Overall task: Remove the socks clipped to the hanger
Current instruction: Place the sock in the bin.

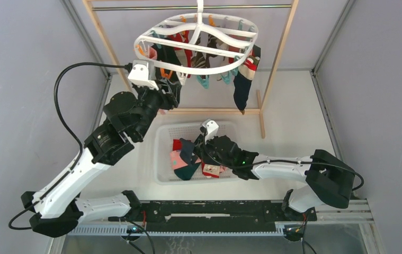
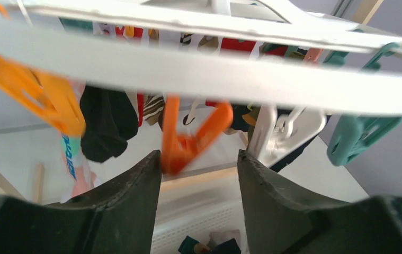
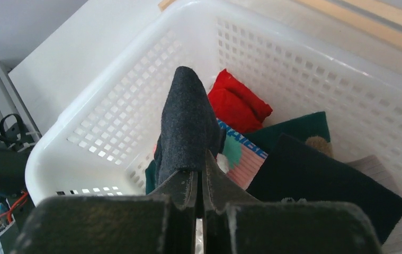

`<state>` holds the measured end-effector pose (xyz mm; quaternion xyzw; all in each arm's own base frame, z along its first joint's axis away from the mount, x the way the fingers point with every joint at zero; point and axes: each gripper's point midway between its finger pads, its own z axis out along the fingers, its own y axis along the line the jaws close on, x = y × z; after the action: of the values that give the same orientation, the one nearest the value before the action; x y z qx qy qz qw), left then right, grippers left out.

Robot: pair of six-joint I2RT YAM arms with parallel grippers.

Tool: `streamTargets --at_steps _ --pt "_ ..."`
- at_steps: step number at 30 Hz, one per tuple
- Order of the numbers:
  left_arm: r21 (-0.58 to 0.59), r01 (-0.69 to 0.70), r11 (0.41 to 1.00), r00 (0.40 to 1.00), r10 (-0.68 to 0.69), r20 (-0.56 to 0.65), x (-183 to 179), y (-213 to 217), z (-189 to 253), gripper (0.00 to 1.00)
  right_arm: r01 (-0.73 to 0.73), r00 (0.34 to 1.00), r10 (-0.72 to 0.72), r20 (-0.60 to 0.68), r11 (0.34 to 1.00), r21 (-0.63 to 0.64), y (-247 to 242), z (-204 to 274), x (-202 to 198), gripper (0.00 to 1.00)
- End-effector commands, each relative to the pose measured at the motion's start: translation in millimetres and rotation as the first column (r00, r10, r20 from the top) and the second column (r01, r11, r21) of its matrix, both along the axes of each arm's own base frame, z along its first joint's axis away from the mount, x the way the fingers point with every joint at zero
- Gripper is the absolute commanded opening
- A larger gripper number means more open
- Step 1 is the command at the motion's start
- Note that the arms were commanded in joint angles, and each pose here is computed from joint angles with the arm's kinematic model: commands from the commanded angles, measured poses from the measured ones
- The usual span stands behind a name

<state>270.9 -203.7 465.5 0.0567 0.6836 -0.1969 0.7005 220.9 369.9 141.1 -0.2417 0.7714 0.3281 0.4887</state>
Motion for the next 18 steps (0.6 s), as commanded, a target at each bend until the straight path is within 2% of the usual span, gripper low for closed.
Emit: streamTargets --at_steps 1,3,6,10,16,18 --pt "-0.028 0.018 0.999 1.0 -0.018 -0.011 -7.5 2.2 -11.4 0.62 -0.013 0.999 0.013 -0.044 1.0 -0.016 1.0 -10.1 -7.6 0.11" --pt "-0.026 0.022 0.999 0.999 -0.023 -0.026 -9.5 3.3 -21.1 0.64 0.004 0.998 -0.007 -0.065 0.999 -0.049 -5.4 -17.6 -8.5 0.34" --pt "-0.017 0.025 1.0 0.999 -0.026 -0.045 -12.3 5.5 -35.9 0.65 0.038 0.996 -0.047 -0.081 0.994 -0.107 -18.4 -26.1 -9.7 0.51" --pt "-0.016 0.023 1.0 0.997 -0.024 -0.068 -16.7 10.6 -53.6 0.66 0.063 0.995 -0.076 -0.065 0.983 -0.172 -37.9 -28.5 -15.8 0.59" --pt "-0.014 0.015 1.0 0.995 -0.016 -0.1 -24.7 20.8 -79.2 0.7 0.111 0.99 -0.124 -0.06 0.977 -0.182 -67.1 -22.0 -23.4 0.72" --pt "-0.012 0.009 1.0 0.994 -0.01 -0.111 -26.9 24.7 -87.4 0.71 0.121 0.989 -0.134 -0.068 0.978 -0.17 -75.6 -19.7 -27.5 0.79"
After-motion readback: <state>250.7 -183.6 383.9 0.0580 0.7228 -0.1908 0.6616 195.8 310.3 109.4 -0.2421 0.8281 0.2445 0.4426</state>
